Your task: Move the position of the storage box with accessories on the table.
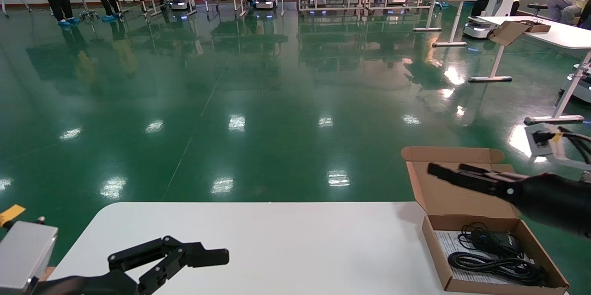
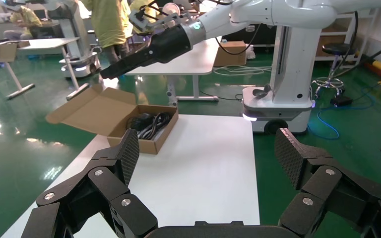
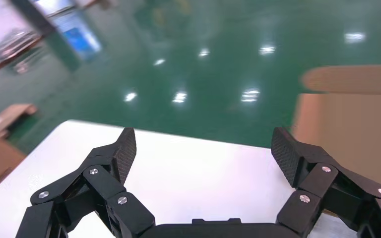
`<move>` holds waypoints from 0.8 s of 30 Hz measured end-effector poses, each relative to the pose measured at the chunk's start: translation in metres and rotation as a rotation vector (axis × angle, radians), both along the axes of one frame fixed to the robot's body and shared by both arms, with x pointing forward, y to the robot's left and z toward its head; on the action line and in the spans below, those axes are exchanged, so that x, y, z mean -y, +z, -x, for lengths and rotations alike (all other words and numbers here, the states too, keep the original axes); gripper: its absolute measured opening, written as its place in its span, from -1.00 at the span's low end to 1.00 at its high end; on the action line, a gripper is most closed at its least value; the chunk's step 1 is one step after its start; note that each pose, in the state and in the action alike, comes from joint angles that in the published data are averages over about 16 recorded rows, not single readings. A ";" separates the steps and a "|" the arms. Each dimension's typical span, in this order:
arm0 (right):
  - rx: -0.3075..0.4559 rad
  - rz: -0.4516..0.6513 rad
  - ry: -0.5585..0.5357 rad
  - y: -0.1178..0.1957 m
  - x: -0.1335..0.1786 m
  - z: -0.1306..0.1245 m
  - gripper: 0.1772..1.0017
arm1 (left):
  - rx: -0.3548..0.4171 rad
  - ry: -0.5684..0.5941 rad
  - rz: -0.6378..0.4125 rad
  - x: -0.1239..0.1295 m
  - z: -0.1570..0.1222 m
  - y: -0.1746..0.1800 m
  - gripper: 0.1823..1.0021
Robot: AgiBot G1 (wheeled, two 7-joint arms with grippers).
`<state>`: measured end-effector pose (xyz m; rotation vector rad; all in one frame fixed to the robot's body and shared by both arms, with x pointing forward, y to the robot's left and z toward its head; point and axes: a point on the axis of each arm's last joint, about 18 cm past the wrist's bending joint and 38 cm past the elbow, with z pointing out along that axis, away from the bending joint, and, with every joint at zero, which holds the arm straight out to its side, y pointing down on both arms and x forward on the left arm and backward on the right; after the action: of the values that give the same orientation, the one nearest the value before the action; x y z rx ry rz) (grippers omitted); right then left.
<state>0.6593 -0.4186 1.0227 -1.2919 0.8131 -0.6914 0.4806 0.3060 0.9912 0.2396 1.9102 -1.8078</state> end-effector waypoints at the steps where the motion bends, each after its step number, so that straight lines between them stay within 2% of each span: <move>1: 0.010 0.009 0.022 0.000 -0.004 0.003 1.00 | 0.000 0.000 0.000 0.000 0.000 0.000 1.00; 12: 0.135 0.116 0.252 -0.005 -0.048 0.045 1.00 | 0.000 0.000 0.000 0.000 0.000 0.000 1.00; 24: 0.291 0.254 0.483 -0.013 -0.086 0.105 1.00 | 0.000 0.000 0.000 0.000 0.000 0.000 1.00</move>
<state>0.5546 -0.3331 1.0102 -1.5013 0.1640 -0.5820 0.4806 0.3060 0.9912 0.2396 1.9102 -1.8078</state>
